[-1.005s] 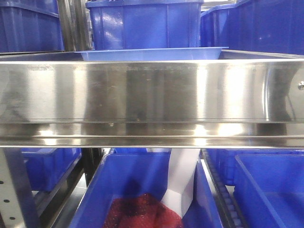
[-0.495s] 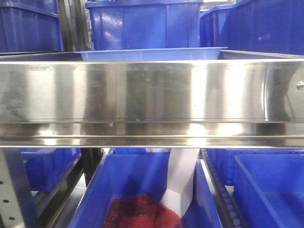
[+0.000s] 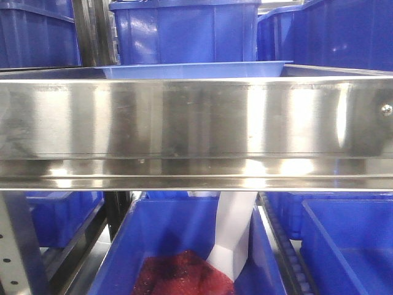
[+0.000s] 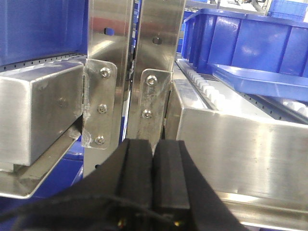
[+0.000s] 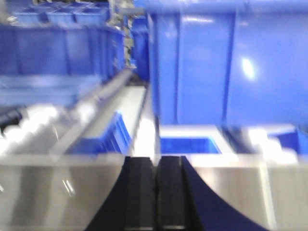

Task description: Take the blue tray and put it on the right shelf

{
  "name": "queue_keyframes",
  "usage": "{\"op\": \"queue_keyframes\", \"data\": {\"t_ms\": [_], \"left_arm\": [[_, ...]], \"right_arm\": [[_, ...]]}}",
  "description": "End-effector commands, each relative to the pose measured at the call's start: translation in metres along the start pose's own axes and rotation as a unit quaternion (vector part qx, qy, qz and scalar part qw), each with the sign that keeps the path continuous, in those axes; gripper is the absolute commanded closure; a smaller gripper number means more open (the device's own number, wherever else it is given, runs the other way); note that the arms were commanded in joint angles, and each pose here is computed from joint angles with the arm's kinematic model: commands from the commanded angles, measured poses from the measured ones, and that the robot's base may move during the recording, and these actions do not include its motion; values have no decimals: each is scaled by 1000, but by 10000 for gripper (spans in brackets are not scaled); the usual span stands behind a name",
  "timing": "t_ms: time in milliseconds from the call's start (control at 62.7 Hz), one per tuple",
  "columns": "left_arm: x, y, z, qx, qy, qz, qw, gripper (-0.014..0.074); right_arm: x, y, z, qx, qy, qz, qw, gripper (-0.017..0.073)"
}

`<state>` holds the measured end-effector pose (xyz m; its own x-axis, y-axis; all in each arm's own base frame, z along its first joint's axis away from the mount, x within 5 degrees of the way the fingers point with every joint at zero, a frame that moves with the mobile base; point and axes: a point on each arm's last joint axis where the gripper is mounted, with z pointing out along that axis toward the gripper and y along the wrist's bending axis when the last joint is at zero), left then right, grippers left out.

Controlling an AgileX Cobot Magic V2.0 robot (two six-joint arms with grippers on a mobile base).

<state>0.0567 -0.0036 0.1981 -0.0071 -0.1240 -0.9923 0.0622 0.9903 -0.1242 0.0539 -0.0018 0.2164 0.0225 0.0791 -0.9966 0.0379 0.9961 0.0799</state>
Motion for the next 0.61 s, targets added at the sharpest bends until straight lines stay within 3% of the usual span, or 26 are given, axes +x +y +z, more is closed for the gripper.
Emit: {"op": "queue_keyframes", "data": {"t_ms": [0,590], "left_arm": [[1,0,0,3,-36,2,999,642],[1,0,0,3,-36,2,999,642]], "right_arm": [[-2,-1,-1,5,-70,-1,998,504],[2,-1,0,5,-54,-1,999,504]]}}
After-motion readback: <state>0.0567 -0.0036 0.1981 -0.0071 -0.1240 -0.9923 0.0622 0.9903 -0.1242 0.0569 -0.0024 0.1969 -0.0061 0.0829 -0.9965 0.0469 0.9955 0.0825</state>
